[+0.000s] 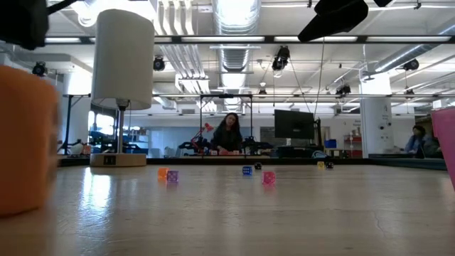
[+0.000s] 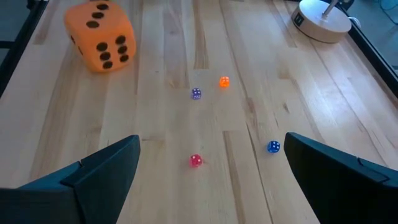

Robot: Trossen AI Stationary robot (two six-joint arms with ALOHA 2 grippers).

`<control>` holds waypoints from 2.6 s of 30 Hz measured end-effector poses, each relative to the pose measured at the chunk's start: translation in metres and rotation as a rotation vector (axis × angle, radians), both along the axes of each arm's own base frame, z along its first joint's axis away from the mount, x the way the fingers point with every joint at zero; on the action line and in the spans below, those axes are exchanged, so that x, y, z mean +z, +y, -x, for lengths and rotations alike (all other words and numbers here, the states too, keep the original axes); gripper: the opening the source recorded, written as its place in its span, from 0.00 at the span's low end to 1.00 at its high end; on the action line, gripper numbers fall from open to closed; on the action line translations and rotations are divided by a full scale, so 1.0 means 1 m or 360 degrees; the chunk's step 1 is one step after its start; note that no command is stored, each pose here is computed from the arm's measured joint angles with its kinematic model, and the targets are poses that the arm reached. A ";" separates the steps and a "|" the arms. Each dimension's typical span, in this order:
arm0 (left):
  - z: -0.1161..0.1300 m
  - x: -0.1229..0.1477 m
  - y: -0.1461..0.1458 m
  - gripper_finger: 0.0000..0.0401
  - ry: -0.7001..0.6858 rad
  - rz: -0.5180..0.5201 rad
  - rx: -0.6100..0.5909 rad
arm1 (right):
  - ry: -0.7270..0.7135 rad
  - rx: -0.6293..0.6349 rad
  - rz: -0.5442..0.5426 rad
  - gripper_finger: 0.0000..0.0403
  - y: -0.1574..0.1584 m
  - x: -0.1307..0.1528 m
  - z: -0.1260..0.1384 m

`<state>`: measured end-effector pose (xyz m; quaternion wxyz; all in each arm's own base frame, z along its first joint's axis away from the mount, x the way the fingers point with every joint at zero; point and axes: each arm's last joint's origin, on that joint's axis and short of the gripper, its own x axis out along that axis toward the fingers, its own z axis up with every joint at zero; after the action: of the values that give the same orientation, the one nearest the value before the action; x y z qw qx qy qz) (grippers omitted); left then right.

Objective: Pick & Place Dice
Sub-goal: Put the large orange die into the bin

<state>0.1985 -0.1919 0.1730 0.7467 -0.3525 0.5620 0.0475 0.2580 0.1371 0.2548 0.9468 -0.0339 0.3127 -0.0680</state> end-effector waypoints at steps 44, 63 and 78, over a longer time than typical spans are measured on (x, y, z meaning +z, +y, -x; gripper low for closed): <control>-0.032 -0.006 -0.004 0.09 -0.0336 -0.0129 -0.0274 | -0.0043 0.0003 -0.0004 0.98 0.001 0.002 -0.001; -0.085 -0.024 0.052 0.09 -0.0477 -0.0393 -0.0382 | -0.0057 0.0001 -0.0012 0.98 0.001 0.002 -0.002; -0.112 -0.023 0.132 0.09 -0.0498 -0.0746 -0.0186 | -0.0058 0.0002 -0.0012 0.98 0.001 0.002 -0.002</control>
<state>0.3108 -0.0603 0.1497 0.8870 -0.1402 0.4331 0.0781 0.2601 0.1383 0.2571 0.9525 -0.0291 0.2956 -0.0669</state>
